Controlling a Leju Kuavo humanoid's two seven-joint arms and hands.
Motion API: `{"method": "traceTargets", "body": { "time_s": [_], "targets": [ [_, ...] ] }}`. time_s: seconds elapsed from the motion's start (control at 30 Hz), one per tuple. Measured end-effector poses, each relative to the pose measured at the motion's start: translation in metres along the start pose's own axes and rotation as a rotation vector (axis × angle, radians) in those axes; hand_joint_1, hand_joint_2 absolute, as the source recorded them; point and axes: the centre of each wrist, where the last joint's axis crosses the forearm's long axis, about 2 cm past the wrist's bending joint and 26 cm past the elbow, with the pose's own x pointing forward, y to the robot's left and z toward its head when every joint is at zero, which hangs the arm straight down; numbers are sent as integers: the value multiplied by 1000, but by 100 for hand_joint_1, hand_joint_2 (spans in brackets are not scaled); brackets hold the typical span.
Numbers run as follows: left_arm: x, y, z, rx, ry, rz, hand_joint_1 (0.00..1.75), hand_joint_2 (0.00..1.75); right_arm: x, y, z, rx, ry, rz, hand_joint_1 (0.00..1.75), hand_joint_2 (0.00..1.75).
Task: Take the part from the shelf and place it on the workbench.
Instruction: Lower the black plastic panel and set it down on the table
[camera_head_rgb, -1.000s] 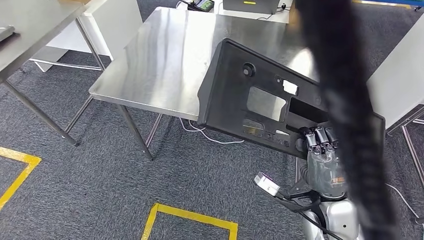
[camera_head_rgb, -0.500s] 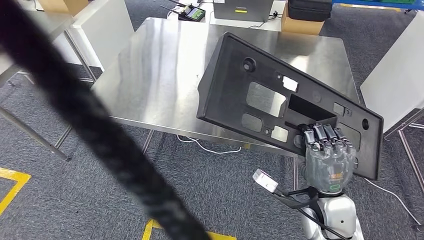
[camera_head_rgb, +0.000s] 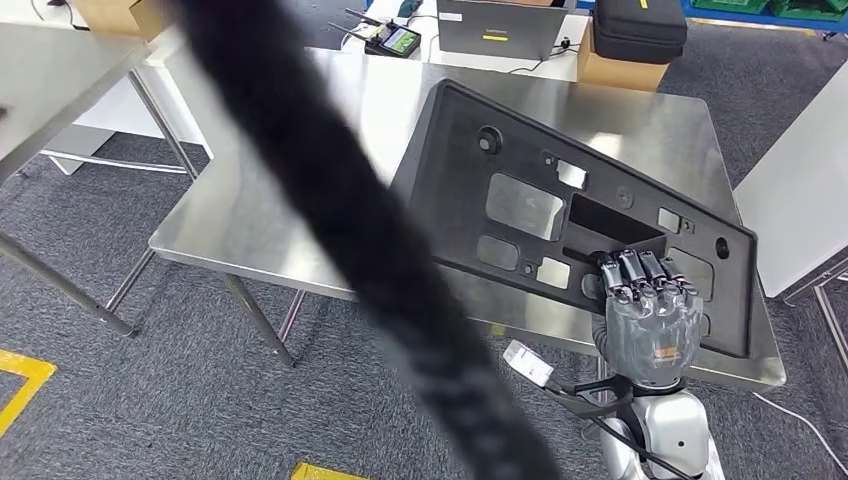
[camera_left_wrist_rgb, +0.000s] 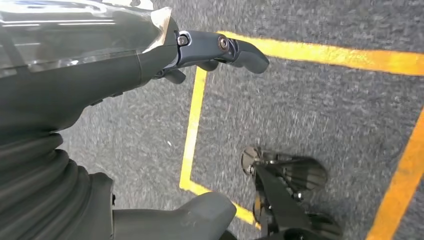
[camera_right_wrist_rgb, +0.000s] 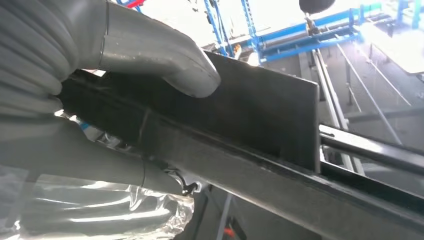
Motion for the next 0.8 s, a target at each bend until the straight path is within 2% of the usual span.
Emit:
{"method": "traceTargets", "body": {
  "time_s": [0.4,0.8],
  "targets": [
    [1,2,0,108,-23,-49,0,175,1,3,0,9,-8,-3,175,175],
    [2,-2,1,100,-78,-51,0,175,-9,13,8,59,9,26,175,175]
  ]
}}
